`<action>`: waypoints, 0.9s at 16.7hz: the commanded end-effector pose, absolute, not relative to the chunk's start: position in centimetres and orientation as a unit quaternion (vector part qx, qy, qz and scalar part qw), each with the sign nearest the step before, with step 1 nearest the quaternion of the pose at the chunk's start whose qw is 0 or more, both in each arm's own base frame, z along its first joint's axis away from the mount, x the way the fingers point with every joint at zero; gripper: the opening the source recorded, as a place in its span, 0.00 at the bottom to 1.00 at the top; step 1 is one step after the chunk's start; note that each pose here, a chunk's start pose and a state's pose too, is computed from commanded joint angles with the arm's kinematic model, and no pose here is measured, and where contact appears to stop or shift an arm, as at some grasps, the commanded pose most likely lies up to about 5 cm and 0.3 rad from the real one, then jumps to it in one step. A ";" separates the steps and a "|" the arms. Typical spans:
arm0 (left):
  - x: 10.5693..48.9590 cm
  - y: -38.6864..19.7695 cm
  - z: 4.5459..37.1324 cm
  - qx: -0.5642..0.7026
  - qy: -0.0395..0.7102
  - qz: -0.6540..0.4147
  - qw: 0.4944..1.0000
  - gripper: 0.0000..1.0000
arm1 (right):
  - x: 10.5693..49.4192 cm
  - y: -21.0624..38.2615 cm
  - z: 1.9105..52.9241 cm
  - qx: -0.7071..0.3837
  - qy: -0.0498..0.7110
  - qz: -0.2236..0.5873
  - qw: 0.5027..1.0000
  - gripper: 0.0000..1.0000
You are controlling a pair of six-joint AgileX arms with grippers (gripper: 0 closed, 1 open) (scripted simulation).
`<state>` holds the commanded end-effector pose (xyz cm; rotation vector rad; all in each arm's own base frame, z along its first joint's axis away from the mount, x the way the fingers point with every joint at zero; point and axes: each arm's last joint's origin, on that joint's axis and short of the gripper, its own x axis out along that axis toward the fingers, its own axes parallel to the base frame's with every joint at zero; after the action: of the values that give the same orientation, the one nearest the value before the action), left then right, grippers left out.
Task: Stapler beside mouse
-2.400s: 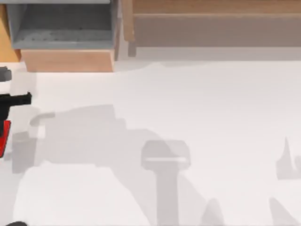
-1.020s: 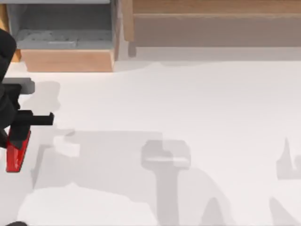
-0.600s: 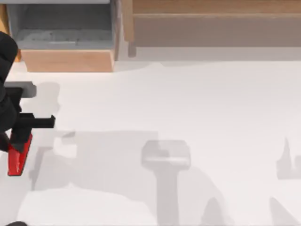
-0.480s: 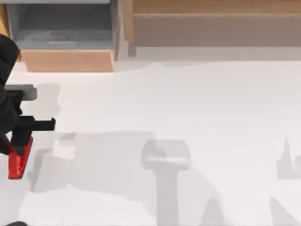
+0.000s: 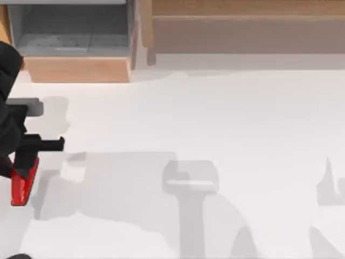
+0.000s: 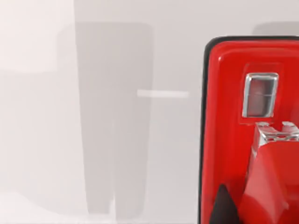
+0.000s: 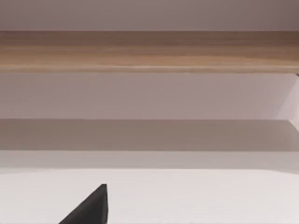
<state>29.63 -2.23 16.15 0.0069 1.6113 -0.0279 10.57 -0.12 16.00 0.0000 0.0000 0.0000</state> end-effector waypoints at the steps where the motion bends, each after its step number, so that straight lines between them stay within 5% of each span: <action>1: 29.7 -2.2 16.2 0.004 0.715 -0.012 0.699 0.00 | 10.6 -0.1 16.0 0.000 0.000 0.000 1.000 1.00; 12: 29.8 -2.2 14.4 0.011 0.712 -0.007 0.702 0.00 | 10.6 -0.1 16.0 0.000 0.000 0.000 1.000 1.00; 15: 29.8 -2.2 14.4 0.011 0.712 -0.007 0.702 0.23 | 10.6 -0.1 16.0 0.000 0.000 0.000 1.000 1.00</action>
<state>29.83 -2.19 14.41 0.0243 1.5840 -0.0148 10.57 -0.12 16.00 0.0000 0.0000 0.0000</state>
